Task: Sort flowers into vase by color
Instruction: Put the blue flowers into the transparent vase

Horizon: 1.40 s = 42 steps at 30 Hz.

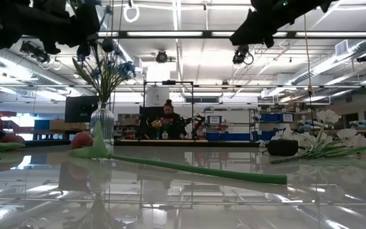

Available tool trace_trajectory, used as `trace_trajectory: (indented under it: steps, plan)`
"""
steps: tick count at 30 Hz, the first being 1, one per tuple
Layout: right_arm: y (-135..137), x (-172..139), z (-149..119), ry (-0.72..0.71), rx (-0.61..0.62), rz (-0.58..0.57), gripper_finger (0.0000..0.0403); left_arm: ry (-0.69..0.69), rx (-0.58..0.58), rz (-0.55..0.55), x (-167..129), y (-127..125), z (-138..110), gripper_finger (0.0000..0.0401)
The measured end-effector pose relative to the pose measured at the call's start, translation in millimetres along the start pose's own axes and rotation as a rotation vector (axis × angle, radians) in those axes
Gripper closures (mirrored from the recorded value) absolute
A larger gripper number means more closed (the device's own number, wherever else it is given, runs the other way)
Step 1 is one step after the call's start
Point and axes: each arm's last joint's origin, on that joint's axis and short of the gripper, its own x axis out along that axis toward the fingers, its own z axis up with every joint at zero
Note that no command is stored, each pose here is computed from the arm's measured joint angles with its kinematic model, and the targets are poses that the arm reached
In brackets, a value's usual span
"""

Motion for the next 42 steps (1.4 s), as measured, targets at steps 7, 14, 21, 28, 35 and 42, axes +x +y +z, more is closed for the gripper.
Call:
trace_trajectory:
  steps: [7, 14, 21, 28, 35, 42]
  plan:
    - [-6, 0, 1, -0.005, 0.009, -0.01, 0.028, 0.062, 0.042, -0.035, -1, -3, -8, 0.0388]
    - [-7, 1, 1, -0.003, 0.012, 0.009, 0.028, 0.067, 0.104, -0.037, -1, -3, -9, 0.0387]
    - [-7, 1, 1, -0.002, 0.012, 0.01, 0.028, 0.064, 0.107, -0.052, -1, -3, -9, 0.0387]
    - [-7, 1, 1, -0.002, 0.012, 0.011, 0.028, 0.065, 0.118, -0.051, -1, -3, -9, 0.0386]
    - [-6, 1, 1, 0.0, 0.012, 0.035, 0.028, 0.05, 0.145, -0.057, 4, 1, -10, 0.0386]
    - [-6, 1, 1, 0.001, 0.012, 0.036, 0.028, 0.089, 0.144, -0.058, 14, 0, -22, 0.0386]
